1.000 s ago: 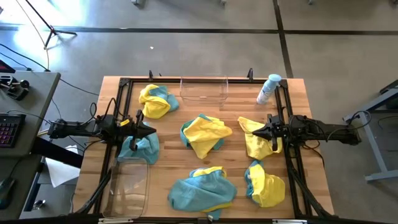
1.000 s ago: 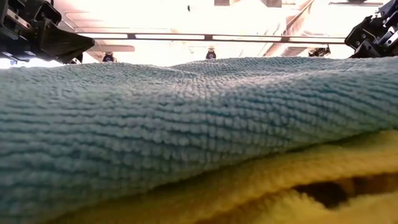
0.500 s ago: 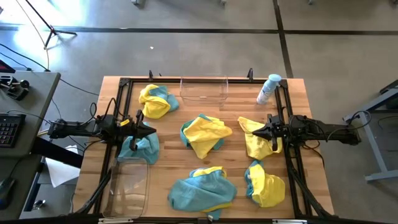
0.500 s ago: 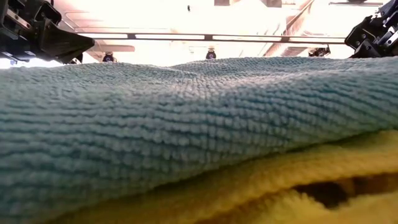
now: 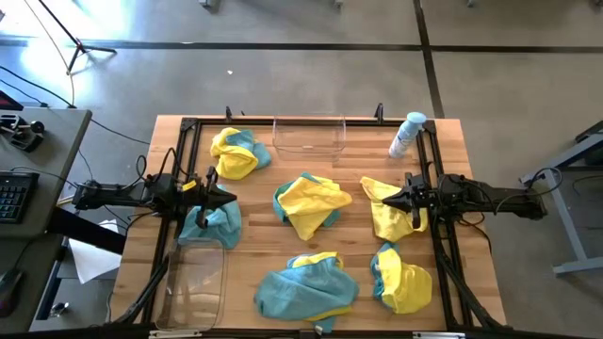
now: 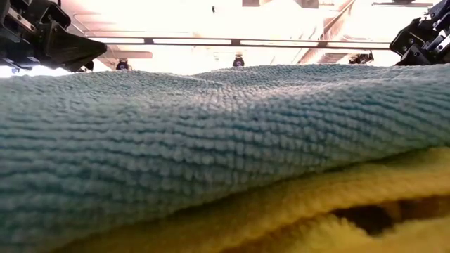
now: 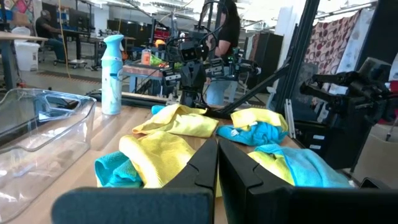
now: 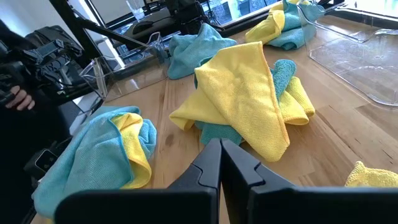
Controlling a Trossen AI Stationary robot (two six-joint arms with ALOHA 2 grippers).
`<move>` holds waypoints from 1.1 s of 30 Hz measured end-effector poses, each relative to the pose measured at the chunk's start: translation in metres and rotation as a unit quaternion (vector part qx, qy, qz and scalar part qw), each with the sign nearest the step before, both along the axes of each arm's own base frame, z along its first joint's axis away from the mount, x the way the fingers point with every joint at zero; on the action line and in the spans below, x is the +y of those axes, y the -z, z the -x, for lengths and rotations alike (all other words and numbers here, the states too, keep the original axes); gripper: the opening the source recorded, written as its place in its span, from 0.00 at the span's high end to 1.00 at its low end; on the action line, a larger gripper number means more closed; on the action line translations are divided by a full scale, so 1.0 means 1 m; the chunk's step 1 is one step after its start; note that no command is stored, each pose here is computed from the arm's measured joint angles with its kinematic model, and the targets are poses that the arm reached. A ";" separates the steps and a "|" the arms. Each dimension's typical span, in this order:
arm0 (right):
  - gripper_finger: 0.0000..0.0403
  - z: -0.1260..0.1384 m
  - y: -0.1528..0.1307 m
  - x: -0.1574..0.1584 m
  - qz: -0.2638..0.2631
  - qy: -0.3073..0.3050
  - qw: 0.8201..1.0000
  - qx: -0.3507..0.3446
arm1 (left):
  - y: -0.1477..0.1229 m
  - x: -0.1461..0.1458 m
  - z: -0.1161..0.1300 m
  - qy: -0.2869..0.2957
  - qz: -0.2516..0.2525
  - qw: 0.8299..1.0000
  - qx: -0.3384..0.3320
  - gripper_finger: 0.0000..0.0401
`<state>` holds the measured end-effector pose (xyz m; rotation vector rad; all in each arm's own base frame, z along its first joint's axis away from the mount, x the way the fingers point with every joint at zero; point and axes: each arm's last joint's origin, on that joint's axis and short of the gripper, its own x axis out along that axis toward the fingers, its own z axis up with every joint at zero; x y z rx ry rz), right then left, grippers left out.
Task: Sort microfiber towel by color & place in baskets
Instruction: Put the blue microfiber towel into the bottom transparent bin
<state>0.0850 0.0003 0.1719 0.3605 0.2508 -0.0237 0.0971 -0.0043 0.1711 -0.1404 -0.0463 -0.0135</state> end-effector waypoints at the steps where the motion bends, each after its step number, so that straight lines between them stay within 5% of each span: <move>1: 1.00 0.000 0.000 0.000 0.000 0.000 1.000 0.000 | 0.000 0.000 0.000 0.000 0.000 1.000 0.000 1.00; 16: 1.00 0.000 0.000 0.000 0.000 0.000 1.000 0.000 | -0.006 0.002 0.001 -0.030 0.064 0.997 -0.018 1.00; 22: 1.00 0.000 0.000 0.000 0.000 0.000 1.000 0.000 | -0.042 0.006 0.004 -0.090 0.116 0.989 -0.011 1.00; 27: 1.00 0.000 0.000 0.000 0.000 0.000 1.000 0.000 | -0.085 0.007 0.000 -0.120 0.093 0.986 0.063 1.00; 33: 1.00 0.000 0.000 0.000 0.000 0.000 1.000 0.000 | -0.131 0.006 -0.011 -0.149 0.111 0.960 0.208 1.00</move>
